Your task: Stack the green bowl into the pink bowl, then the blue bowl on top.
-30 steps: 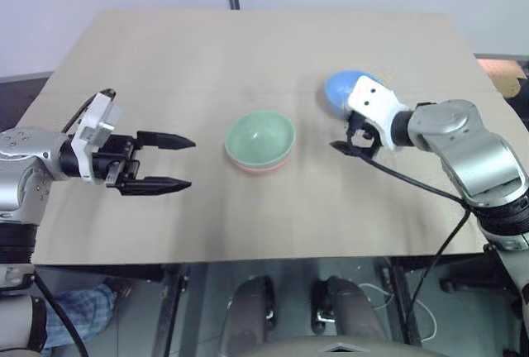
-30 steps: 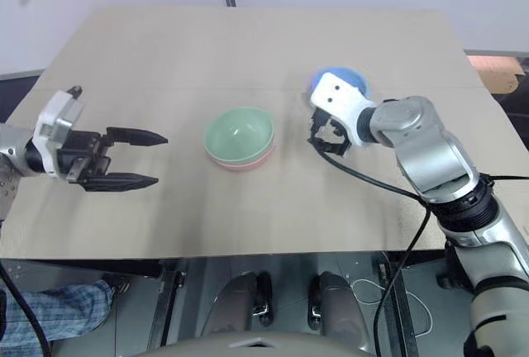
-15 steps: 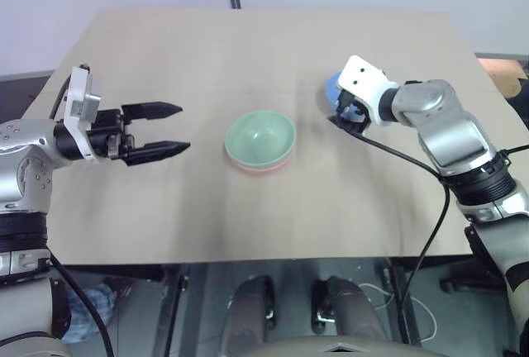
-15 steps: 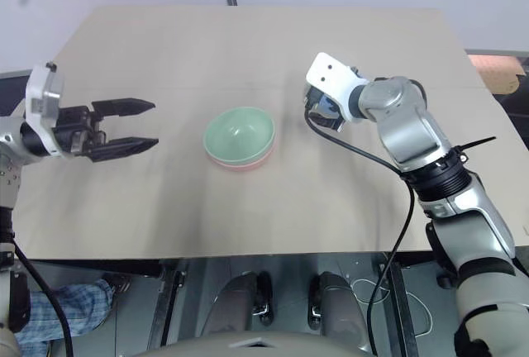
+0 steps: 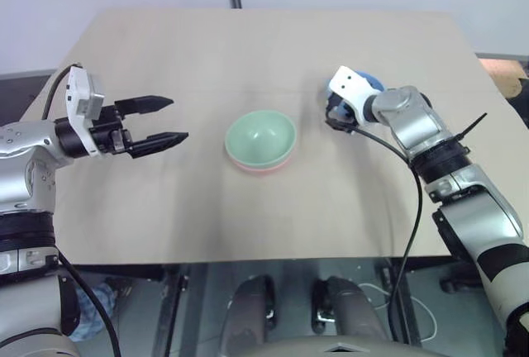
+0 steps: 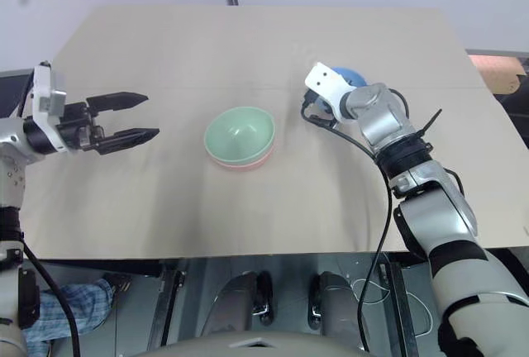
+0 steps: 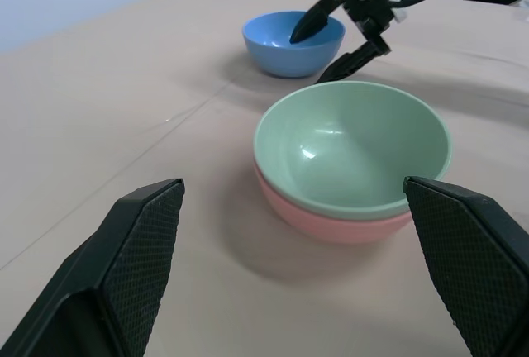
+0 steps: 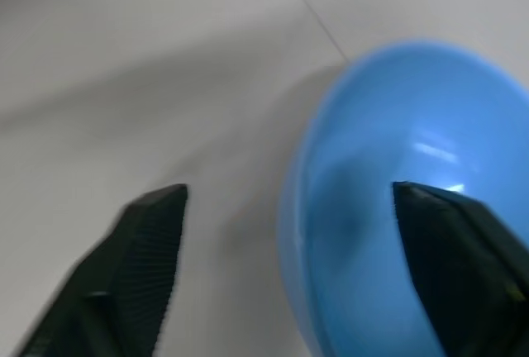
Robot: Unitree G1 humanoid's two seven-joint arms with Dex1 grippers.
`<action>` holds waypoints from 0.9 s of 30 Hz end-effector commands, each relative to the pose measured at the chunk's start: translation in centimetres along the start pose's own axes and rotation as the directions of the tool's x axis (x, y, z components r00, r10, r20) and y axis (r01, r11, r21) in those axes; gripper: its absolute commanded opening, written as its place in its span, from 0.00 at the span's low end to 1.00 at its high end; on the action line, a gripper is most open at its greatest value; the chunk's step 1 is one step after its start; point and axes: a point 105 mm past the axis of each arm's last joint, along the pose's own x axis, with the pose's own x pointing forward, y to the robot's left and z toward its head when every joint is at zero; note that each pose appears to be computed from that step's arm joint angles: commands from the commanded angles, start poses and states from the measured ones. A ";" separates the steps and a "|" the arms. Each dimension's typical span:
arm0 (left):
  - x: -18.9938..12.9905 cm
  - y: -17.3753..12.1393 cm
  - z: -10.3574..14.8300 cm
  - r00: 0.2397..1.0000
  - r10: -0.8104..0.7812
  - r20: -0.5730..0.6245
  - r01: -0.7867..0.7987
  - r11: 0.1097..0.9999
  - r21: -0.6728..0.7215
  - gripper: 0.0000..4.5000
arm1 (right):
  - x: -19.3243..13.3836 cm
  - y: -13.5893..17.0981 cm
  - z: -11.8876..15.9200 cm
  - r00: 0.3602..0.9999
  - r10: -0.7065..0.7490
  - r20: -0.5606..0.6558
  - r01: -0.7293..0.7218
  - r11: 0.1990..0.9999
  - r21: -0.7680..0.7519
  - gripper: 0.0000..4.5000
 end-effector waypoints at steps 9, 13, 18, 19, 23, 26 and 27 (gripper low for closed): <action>-0.4 0.0 1.6 1.000 -0.011 0.029 0.010 0.999 0.040 1.00 | -0.6 -0.4 3.4 0.997 0.007 0.082 0.001 0.995 -0.102 0.01; -0.5 0.0 1.3 1.000 -0.013 0.017 0.012 0.999 0.035 1.00 | -2.5 0.5 7.0 0.986 0.028 0.165 -0.002 0.988 -0.152 0.01; -0.5 -0.1 1.2 1.000 -0.023 0.012 0.023 0.999 0.033 1.00 | -5.4 3.0 11.5 0.955 0.080 0.287 -0.016 0.976 -0.217 0.01; -0.4 -0.1 1.1 1.000 -0.025 0.010 0.024 0.999 0.032 1.00 | -6.1 4.2 12.5 0.943 0.107 0.315 -0.032 0.971 -0.235 0.01; -0.3 -0.4 0.9 0.999 -0.045 0.011 0.045 0.999 0.022 1.00 | -7.4 8.5 14.2 0.912 0.213 0.351 -0.116 0.954 -0.278 0.01; -0.3 -0.5 0.9 0.999 -0.049 0.013 0.049 0.999 0.017 1.00 | -7.5 11.9 14.0 0.897 0.289 0.336 -0.193 0.937 -0.290 0.01; -0.3 -0.5 0.7 0.999 -0.049 0.007 0.049 0.999 0.017 1.00 | -7.4 13.0 13.7 0.893 0.314 0.323 -0.218 0.928 -0.302 0.01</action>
